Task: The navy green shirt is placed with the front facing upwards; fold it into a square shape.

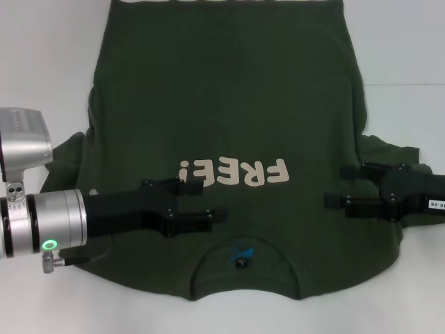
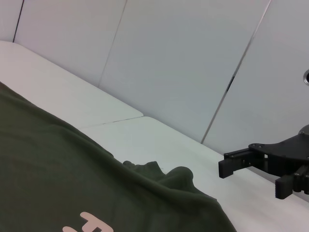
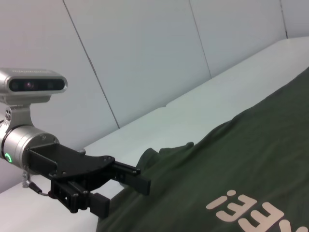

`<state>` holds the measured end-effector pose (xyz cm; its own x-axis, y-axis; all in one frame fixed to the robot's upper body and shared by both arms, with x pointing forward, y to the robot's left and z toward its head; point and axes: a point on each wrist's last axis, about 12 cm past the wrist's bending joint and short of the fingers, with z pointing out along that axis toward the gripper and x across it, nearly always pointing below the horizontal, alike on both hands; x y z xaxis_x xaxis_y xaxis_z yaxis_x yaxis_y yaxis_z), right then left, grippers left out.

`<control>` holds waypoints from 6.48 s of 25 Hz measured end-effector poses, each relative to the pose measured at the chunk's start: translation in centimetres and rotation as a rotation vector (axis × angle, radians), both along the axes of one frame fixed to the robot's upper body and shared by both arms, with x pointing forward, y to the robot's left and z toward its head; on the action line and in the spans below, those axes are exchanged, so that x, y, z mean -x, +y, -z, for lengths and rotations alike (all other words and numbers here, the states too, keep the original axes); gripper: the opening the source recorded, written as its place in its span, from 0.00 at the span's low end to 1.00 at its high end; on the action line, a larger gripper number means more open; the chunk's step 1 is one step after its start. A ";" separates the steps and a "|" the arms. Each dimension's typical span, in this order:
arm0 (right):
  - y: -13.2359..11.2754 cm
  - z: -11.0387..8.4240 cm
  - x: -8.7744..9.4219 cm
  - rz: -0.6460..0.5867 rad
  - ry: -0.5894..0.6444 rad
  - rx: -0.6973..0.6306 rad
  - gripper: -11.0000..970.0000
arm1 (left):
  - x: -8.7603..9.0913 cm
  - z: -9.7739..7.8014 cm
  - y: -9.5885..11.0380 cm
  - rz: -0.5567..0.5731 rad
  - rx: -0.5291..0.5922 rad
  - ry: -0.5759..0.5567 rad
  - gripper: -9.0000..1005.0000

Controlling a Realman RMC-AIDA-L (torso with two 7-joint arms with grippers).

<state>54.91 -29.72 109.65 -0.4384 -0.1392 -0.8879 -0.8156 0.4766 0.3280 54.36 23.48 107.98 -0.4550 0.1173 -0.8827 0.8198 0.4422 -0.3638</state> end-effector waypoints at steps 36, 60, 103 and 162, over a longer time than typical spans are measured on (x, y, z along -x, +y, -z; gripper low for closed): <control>1.0 0.1 0.1 0.026 -0.005 -0.083 0.94 | 0.9 1.2 7.3 -0.399 0.036 0.055 0.84; 2.3 0.4 -0.4 0.032 0.011 -0.109 0.93 | 0.8 4.4 11.8 -0.802 -0.086 0.137 0.84; 2.2 0.7 0.1 0.041 0.024 -0.131 0.92 | -0.4 4.5 11.5 -0.801 -0.208 0.149 0.32; 3.4 1.6 0.4 0.047 0.062 -0.183 0.91 | -1.8 -3.8 12.5 -0.573 -0.164 0.036 0.01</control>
<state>54.52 -26.35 108.03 -0.4951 0.0442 -0.8677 -0.7693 0.4419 0.4615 56.12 35.96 111.78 -0.5151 -0.0224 -0.8568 0.4226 0.8630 -0.2766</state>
